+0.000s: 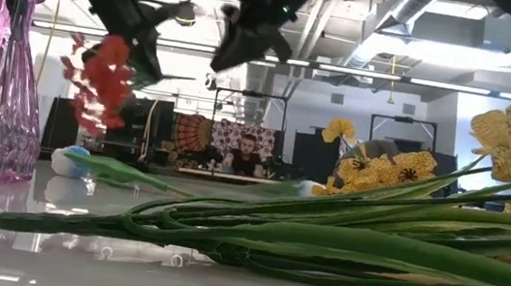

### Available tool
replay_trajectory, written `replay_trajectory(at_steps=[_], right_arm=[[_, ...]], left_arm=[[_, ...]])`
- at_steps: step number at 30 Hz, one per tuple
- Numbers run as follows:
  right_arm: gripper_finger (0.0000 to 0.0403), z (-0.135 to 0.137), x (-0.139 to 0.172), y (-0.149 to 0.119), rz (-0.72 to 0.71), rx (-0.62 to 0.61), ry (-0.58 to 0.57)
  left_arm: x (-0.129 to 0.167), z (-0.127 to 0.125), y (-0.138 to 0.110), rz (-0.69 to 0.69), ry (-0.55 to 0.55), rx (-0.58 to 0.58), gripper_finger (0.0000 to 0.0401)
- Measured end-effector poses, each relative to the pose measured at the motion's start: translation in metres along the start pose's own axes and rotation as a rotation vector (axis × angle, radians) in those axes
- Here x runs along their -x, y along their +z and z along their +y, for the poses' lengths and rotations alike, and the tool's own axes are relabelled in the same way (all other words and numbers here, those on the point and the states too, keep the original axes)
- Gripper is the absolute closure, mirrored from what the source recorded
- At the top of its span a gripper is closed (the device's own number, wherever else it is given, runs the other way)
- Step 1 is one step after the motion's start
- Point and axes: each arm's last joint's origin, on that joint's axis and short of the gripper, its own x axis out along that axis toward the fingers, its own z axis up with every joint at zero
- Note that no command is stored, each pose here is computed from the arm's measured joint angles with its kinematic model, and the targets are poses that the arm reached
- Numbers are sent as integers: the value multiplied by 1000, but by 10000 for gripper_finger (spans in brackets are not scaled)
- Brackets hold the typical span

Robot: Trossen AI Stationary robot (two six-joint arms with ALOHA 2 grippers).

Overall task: Sort flowers into vase by color
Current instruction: Put the red flowers into the purple vase

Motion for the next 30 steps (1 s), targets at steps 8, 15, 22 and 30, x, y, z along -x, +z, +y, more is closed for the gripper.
replay_trajectory(at_steps=[8, 15, 22, 30], right_arm=[[283, -11, 6, 29, -40, 276, -279], [268, -16, 7, 29, 12, 348, -348], [260, -17, 6, 23, 72, 343, -347], [260, -10, 2, 31, 60, 355, -344]], left_arm=[[24, -2, 7, 120, -293, 61, 389], [26, -9, 10, 169, -458, 60, 389], [28, -13, 12, 185, -539, 63, 389], [28, -16, 10, 196, -549, 52, 389]])
